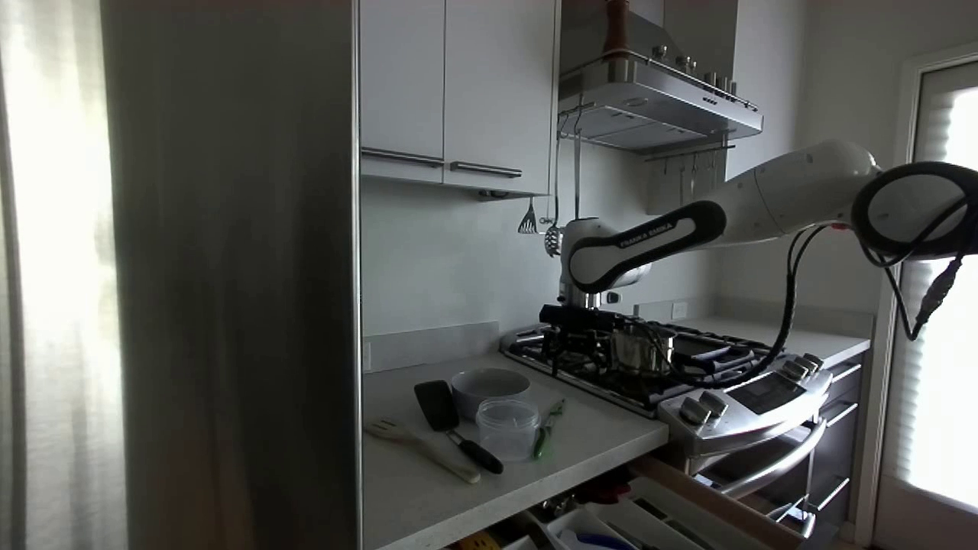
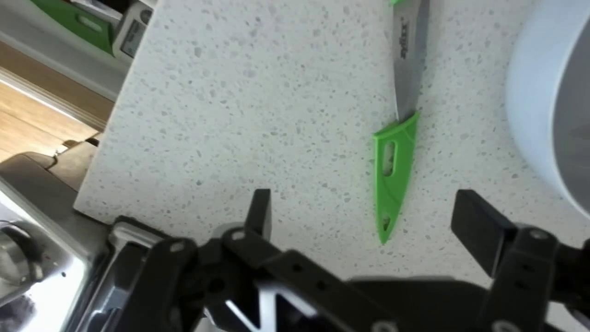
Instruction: Push the green knife into its cover
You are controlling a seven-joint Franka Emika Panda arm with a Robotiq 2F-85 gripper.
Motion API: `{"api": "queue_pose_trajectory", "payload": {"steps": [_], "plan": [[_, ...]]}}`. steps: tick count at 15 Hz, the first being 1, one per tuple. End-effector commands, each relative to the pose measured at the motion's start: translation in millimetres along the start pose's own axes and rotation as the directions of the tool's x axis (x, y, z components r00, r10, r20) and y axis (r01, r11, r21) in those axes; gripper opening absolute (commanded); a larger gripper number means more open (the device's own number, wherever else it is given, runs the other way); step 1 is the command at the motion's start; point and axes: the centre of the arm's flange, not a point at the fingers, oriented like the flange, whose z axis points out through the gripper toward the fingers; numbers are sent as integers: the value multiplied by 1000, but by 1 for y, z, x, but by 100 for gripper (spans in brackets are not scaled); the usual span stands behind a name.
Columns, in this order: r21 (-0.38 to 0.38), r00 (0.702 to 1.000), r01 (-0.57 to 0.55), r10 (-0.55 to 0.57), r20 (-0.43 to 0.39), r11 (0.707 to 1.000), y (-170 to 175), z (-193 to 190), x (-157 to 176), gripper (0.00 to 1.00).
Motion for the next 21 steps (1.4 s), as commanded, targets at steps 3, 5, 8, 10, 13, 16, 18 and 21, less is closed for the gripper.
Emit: {"api": "queue_pose_trajectory", "payload": {"steps": [3, 5, 8, 10, 13, 16, 18, 21], "plan": [[-20, 998, -5, 6, 59, 1000, 8, -10, -9, 100], [-21, 998, -4, 6, 65, 1000, 10, -12, -13, 100], [-32, 996, 13, -10, 87, 999, 12, -7, -17, 100], [-18, 990, 41, -38, 136, 999, 8, 1, -33, 100], [2, 976, 76, -75, 204, 997, 4, 10, -55, 100], [0, 963, 96, -93, 252, 995, 7, 18, -69, 100], [-3, 956, 99, -95, 277, 995, 9, 24, -73, 100], [-2, 948, 103, -98, 303, 995, 12, 38, -77, 100]]}}
